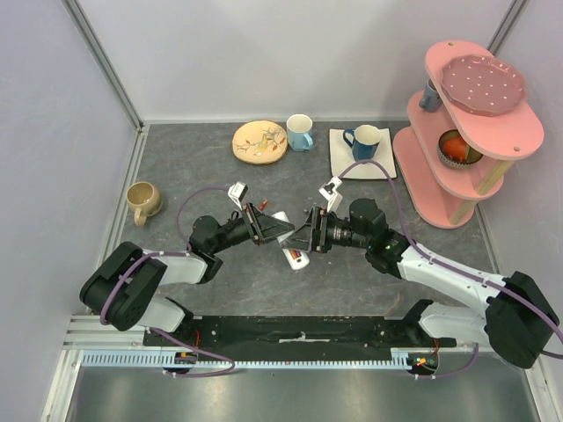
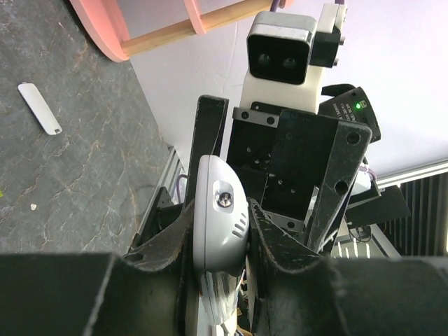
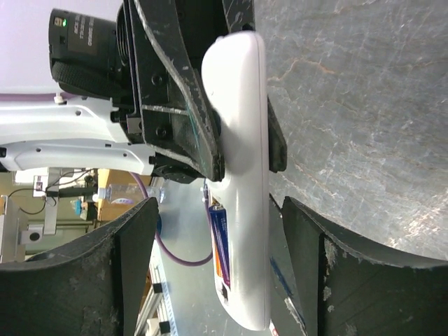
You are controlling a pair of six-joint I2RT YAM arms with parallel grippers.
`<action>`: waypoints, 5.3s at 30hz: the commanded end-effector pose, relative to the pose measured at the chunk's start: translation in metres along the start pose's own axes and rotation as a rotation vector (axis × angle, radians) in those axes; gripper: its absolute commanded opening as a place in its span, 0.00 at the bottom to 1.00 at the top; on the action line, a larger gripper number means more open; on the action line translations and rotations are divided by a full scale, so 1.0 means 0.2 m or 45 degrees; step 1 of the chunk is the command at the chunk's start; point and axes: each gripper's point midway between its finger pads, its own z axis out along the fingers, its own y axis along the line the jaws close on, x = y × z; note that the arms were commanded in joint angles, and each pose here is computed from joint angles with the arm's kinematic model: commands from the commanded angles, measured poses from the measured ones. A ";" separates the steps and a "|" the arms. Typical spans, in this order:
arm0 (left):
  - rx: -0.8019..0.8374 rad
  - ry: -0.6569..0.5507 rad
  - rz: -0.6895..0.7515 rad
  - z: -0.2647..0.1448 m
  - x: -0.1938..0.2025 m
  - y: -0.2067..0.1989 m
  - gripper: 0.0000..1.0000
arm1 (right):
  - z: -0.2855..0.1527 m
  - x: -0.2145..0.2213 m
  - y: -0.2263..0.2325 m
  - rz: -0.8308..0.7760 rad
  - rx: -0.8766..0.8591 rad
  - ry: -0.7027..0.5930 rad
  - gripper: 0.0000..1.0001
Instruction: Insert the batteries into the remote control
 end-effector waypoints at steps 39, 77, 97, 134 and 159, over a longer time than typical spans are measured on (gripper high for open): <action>0.288 -0.010 0.193 0.02 -0.04 -0.29 0.02 | -0.08 -0.06 -0.09 0.093 -0.055 -0.074 0.63; 0.328 -0.028 0.212 0.02 -0.06 -0.36 0.02 | -0.12 -0.01 -0.22 0.056 0.106 -0.055 0.51; 0.419 -0.064 0.243 0.04 -0.12 -0.51 0.02 | -0.12 0.02 -0.28 0.060 0.156 -0.030 0.42; 0.242 -0.001 0.201 0.03 -0.04 -0.27 0.02 | -0.14 -0.12 -0.01 -0.036 -0.047 -0.088 0.72; 0.243 0.025 0.213 0.07 -0.03 -0.31 0.02 | -0.11 -0.09 -0.06 -0.047 -0.009 -0.032 0.71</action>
